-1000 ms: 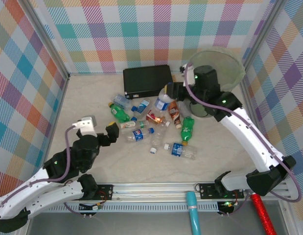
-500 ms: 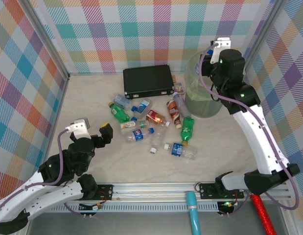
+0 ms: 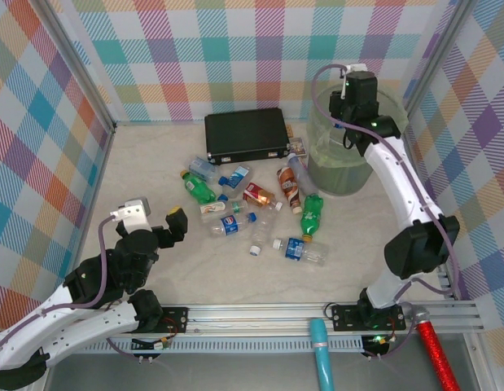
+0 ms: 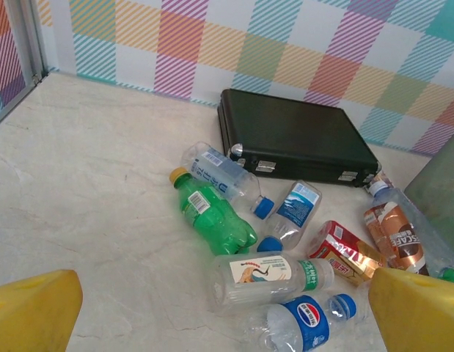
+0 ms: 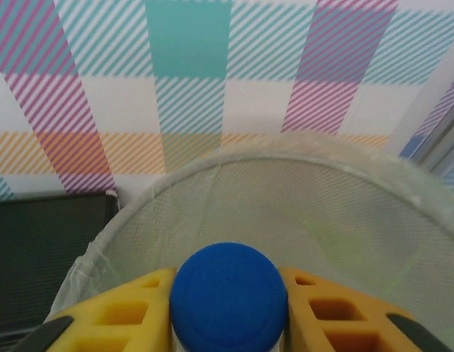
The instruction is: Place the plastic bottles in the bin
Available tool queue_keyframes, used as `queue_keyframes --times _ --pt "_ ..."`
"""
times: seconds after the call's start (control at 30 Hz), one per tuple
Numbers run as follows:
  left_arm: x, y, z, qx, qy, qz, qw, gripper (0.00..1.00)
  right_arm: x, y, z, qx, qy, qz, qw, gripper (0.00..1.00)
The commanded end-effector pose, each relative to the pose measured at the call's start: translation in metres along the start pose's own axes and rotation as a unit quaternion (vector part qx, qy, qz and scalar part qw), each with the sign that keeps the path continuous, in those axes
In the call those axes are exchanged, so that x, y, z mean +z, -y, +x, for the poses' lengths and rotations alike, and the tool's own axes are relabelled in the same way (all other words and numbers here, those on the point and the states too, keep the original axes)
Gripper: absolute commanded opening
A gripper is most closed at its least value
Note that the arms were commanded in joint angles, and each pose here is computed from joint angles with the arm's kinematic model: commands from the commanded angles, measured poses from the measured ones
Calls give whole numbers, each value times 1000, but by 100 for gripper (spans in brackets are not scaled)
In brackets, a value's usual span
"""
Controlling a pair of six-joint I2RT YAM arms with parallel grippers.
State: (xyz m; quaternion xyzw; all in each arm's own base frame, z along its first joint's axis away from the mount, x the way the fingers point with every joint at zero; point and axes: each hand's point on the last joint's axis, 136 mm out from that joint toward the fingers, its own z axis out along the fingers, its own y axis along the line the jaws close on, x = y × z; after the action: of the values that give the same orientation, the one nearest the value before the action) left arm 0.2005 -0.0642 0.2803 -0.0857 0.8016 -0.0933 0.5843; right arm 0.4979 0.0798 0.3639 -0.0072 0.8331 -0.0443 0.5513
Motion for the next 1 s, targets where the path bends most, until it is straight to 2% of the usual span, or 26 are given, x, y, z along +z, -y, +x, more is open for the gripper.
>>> queue_keyframes --times 0.0,0.13,0.2,0.37,0.57,0.8,0.97 --pt "-4 4 -4 5 -4 14 1000 100 -2 -2 -10 15 -2 -12 1000 49" --pt "0 14 1 24 -20 24 999 100 -7 -1 -8 23 -15 -11 1000 71" --pt "3 21 4 33 -28 30 999 100 -16 0 -12 29 -9 -17 999 73" --pt "14 41 16 56 -52 44 996 100 -46 -7 -18 53 -1 -63 997 76" --pt "24 55 25 70 -68 47 994 100 -89 -29 -1 81 -34 -139 986 78" --pt "29 71 31 74 -76 71 992 100 -146 -77 54 18 -66 -215 974 78" --pt "31 71 27 74 -67 63 993 100 -170 -110 120 -51 -134 -250 958 76"
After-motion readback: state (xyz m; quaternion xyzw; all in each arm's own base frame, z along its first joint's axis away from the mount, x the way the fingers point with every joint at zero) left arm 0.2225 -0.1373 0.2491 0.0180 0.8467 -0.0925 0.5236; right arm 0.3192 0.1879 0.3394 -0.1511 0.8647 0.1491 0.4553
